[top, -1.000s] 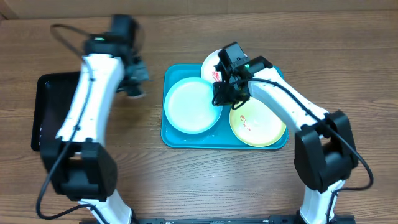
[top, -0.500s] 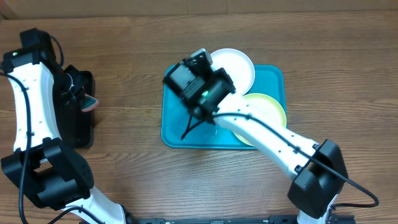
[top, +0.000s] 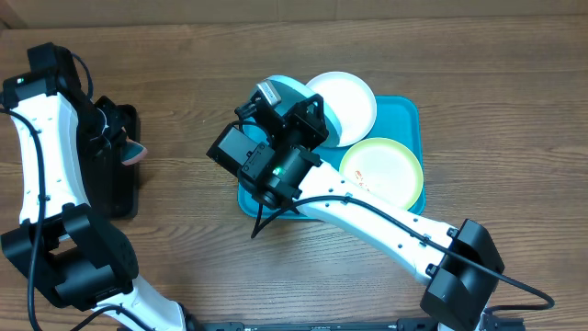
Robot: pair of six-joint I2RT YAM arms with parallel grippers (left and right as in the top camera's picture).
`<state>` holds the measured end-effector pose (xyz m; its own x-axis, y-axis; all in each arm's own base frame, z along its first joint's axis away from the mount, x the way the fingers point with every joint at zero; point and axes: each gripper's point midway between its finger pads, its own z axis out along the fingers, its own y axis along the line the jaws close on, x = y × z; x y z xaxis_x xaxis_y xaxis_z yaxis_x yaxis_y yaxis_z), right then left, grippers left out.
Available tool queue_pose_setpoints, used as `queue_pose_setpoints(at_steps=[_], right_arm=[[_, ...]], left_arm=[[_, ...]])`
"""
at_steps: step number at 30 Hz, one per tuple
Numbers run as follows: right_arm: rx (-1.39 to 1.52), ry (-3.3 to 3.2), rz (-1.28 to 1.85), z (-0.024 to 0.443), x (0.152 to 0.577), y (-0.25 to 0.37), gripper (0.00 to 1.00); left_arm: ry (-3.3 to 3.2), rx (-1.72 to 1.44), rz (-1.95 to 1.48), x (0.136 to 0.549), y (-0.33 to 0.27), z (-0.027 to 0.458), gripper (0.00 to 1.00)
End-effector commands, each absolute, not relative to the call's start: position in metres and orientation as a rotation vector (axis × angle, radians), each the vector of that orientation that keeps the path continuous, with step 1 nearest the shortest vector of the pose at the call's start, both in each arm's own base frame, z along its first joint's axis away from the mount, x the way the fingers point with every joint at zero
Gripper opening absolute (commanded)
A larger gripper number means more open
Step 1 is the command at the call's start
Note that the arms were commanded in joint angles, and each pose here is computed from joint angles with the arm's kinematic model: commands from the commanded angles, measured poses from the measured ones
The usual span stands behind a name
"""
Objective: Clean dirty plates on tray and stack at the side
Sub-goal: 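Lift the light-blue plate with the right gripper and place it right of the tray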
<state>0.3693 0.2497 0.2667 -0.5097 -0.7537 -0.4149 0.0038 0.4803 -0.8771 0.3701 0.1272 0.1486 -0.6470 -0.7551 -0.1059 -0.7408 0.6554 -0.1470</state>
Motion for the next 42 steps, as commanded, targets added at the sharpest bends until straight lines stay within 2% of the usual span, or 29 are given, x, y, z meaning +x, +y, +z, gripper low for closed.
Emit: queue_pose_setpoints(at_steps=[1, 3, 8, 10, 12, 15, 20, 24, 33, 42], right_arm=[[-0.589, 1.863, -1.046, 0.287, 0.371, 0.251, 0.04], [-0.642, 1.928, -0.950, 0.272, 0.373, 0.259, 0.04], [-0.801, 2.237, -0.410, 0.196, 0.379, 0.293, 0.04], [-0.765, 2.283, -0.428, 0.182, 0.393, 0.275, 0.04], [-0.614, 2.323, -0.474, 0.181, 0.405, 0.248, 0.04], [-0.332, 2.396, -0.345, 0.182, 0.424, 0.219, 0.04], [-0.192, 2.642, 0.227, 0.155, 0.444, 0.187, 0.04], [0.034, 2.750, 0.568, 0.138, 0.452, 0.129, 0.04], [0.611, 2.832, 0.509, 0.087, 0.445, -0.035, 0.04], [0.879, 2.734, 0.397, 0.078, 0.434, -0.131, 0.04]], left_arm=[[2.725, -1.205, -0.170, 0.370, 0.121, 0.150, 0.04], [2.725, -1.205, -0.171, 0.370, 0.121, 0.150, 0.04], [2.724, -1.202, -0.171, 0.371, 0.121, 0.150, 0.03], [2.728, -1.193, -0.172, 0.371, 0.120, 0.150, 0.04], [2.731, -1.186, -0.171, 0.371, 0.119, 0.150, 0.04], [2.731, -1.185, -0.171, 0.372, 0.119, 0.150, 0.04], [2.731, -1.185, -0.171, 0.372, 0.119, 0.150, 0.04], [2.731, -1.184, -0.172, 0.372, 0.119, 0.150, 0.04], [2.740, -1.146, -0.172, 0.376, 0.112, 0.150, 0.04], [2.740, -1.139, -0.173, 0.377, 0.110, 0.150, 0.04]])
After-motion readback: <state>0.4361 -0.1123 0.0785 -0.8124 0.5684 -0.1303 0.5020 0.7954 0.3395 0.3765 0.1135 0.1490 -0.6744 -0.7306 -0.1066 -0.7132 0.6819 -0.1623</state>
